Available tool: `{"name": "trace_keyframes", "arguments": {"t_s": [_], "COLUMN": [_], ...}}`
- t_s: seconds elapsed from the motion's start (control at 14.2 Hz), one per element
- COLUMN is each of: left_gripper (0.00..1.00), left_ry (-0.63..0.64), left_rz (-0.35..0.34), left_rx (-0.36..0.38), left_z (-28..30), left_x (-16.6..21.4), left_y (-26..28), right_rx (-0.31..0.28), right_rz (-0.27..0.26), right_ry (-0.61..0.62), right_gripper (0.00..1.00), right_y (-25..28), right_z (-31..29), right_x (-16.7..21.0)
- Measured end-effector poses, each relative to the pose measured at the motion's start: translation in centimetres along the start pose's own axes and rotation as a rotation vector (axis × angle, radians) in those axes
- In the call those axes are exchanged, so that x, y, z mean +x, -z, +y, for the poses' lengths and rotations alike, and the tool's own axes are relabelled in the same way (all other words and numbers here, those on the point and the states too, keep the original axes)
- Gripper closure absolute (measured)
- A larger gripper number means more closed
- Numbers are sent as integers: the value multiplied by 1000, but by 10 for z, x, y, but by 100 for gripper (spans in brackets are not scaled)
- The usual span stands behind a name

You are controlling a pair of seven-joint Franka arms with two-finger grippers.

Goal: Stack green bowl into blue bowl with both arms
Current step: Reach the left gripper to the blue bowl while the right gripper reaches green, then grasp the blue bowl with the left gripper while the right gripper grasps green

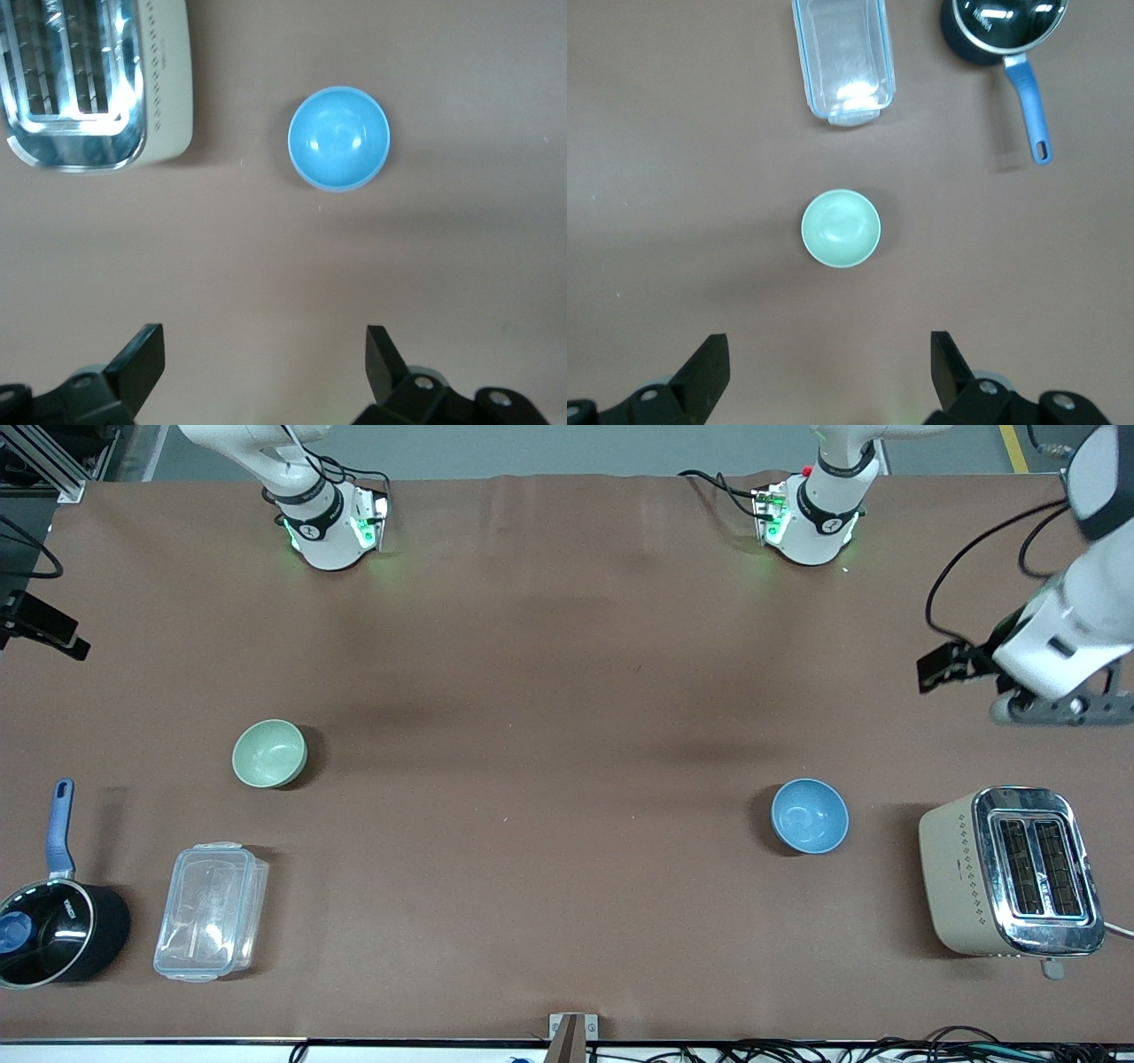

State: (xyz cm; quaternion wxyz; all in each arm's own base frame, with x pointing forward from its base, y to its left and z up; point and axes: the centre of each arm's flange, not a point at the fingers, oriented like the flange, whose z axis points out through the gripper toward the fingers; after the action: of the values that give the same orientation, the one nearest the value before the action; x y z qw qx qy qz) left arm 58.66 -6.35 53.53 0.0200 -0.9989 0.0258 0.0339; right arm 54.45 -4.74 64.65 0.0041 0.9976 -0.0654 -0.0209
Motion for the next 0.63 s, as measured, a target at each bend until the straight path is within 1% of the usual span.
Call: {"name": "trace_keyframes", "arguments": {"t_s": [0.14, 0.28, 0.42, 0.63], "left_gripper": [0, 0, 0, 0], "left_ry": [1, 0, 5, 24], "left_rz": [20, 37, 51, 66], "left_rx": [-7, -13, -20, -31], "left_z": [2, 3, 1, -3], "left_x": [21, 34, 42, 56], "left_y": [-61, -116, -162, -224], "right_rx": [-1, 0, 0, -3], "right_rz": [-49, -80, -77, -33], "right_ry": [24, 27, 40, 56], "right_gripper": [0, 0, 0, 0], "right_y": [-42, -97, -154, -233], "right_z": [6, 17, 20, 19], "right_x": [6, 12, 16, 12]}}
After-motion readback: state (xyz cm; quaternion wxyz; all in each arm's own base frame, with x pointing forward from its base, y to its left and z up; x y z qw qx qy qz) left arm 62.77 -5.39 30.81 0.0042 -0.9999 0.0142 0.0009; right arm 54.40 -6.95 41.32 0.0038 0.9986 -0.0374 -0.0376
